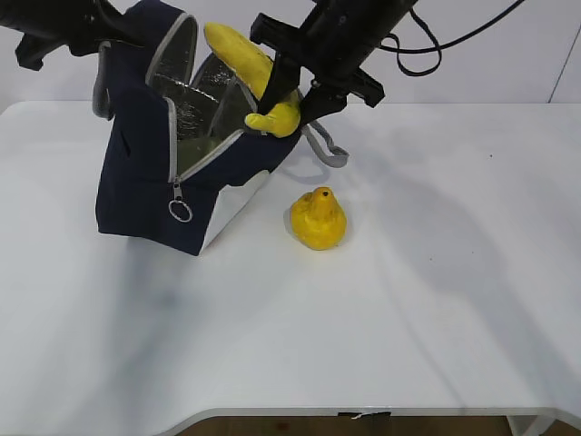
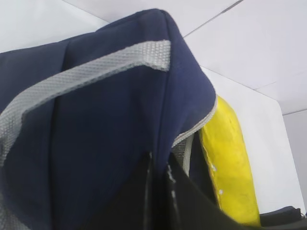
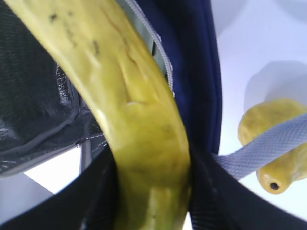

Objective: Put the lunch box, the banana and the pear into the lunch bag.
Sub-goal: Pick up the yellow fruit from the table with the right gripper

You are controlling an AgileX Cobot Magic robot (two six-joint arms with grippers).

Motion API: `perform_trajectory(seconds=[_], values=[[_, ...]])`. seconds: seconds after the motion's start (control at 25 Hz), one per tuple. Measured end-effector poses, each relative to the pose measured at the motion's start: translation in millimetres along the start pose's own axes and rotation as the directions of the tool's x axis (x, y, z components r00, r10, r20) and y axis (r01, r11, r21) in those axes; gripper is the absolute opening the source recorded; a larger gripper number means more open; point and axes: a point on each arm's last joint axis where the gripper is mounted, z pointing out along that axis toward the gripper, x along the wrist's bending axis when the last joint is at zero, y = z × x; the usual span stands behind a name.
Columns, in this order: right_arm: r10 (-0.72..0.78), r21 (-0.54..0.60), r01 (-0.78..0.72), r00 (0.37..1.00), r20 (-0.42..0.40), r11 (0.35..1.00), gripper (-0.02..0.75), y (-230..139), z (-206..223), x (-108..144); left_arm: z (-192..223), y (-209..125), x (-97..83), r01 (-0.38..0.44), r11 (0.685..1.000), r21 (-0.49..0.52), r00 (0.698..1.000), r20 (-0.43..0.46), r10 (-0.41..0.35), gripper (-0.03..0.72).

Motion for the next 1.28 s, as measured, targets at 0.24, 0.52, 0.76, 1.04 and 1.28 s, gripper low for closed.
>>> perform_trajectory(seconds=[0.24,0.52,0.76,1.04,1.28], values=[[0.026,0.018,-0.025,0.999,-0.027,1.000,0.316,-1.8,6.5,3.7,2.0,-3.3,-4.1,-0.006,1.000,0.009,1.000,0.008,0.006,-0.004],[0.023,0.046,-0.021,0.999,-0.032,0.999,0.316,-6.1,34.1,9.2,3.1,-5.4,-6.4,-0.010,1.000,0.016,1.000,0.012,0.009,-0.004],[0.016,-0.032,-0.019,0.996,-0.090,0.999,0.316,5.0,41.2,18.4,3.1,-6.3,-6.5,-0.010,1.000,0.026,1.000,0.014,0.009,-0.004],[0.026,-0.034,-0.031,0.990,-0.138,0.999,0.316,10.1,68.5,20.5,3.1,-6.3,-6.4,-0.011,1.000,0.026,1.000,0.013,0.011,-0.004],[0.001,-0.085,-0.021,0.974,-0.225,0.996,0.316,15.8,75.4,24.7,3.1,-6.3,-6.3,-0.014,1.000,0.026,1.000,0.011,0.014,-0.004]])
